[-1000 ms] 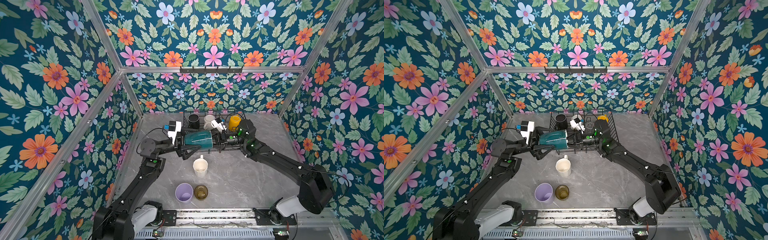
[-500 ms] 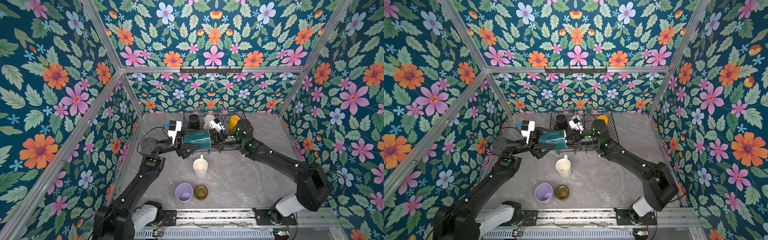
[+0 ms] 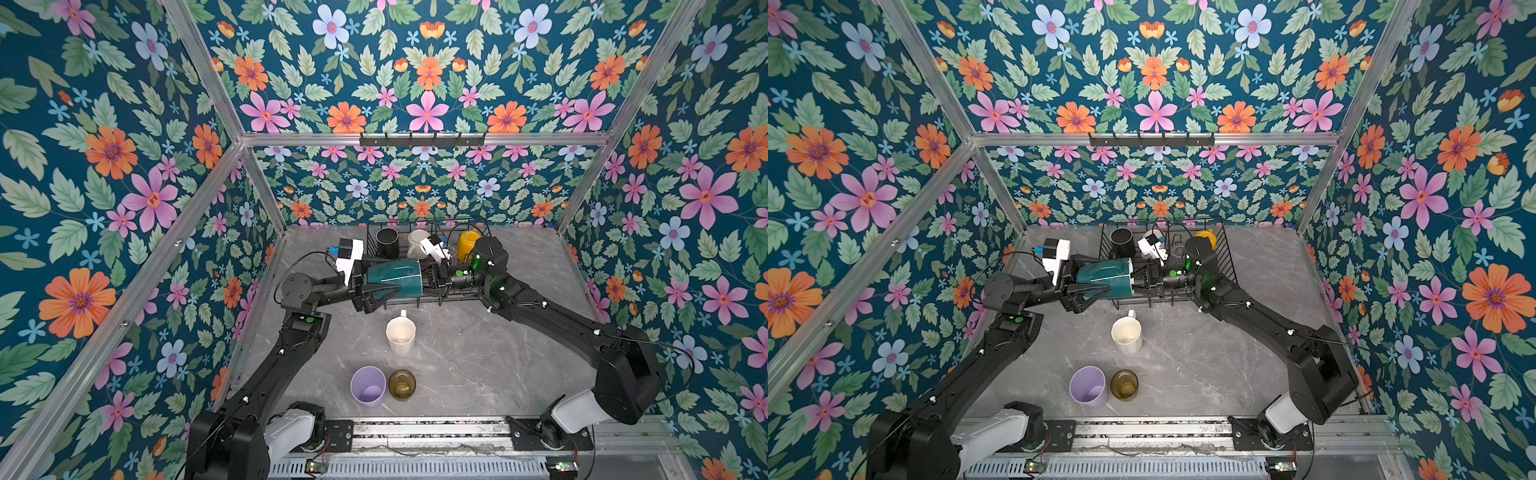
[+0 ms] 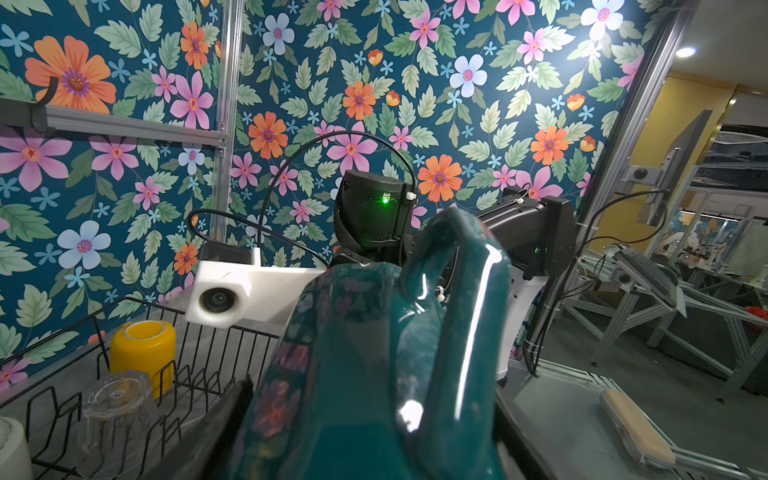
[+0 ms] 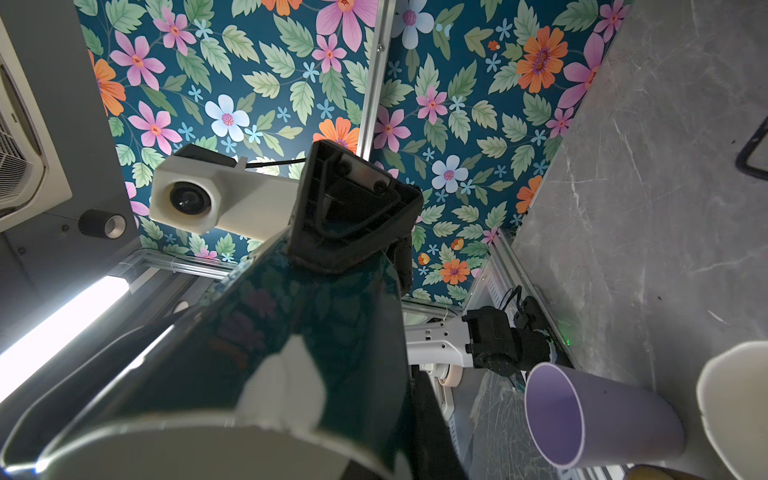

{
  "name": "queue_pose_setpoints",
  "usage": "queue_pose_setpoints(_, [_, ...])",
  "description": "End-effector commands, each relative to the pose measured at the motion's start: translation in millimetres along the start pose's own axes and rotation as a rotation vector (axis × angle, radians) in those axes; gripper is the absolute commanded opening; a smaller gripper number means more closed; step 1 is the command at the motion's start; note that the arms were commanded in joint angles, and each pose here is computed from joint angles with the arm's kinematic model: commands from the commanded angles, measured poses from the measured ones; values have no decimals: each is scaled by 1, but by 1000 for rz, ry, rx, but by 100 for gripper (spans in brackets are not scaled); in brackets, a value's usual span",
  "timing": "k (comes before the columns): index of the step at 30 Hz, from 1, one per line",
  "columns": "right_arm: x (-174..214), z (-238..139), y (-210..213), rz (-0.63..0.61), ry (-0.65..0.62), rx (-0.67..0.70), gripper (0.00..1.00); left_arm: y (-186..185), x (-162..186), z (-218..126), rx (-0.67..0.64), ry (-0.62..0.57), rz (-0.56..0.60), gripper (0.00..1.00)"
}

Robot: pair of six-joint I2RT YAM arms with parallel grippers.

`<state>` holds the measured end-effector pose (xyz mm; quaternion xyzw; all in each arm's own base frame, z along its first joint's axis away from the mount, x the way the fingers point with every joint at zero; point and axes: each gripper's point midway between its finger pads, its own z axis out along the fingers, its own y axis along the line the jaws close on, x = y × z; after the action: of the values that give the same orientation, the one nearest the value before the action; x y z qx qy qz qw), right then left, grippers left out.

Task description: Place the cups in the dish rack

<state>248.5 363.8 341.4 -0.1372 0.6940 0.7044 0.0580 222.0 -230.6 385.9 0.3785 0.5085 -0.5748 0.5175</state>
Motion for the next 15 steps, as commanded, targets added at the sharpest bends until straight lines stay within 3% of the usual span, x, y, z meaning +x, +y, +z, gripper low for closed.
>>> queue_pose_setpoints(1, [5,0,16,-53,27,-34,0,-8,3,1,41,25,21,72])
queue_pose_setpoints(5, [6,-2,17,-53,27,-29,0,-7,7,2,35,44,23,90])
queue_pose_setpoints(11, [8,-4,18,-54,34,-13,0,1,18,4,-5,91,25,92])
queue_pose_setpoints(15, [8,-4,15,-44,38,-8,0,4,19,4,-20,96,30,88])
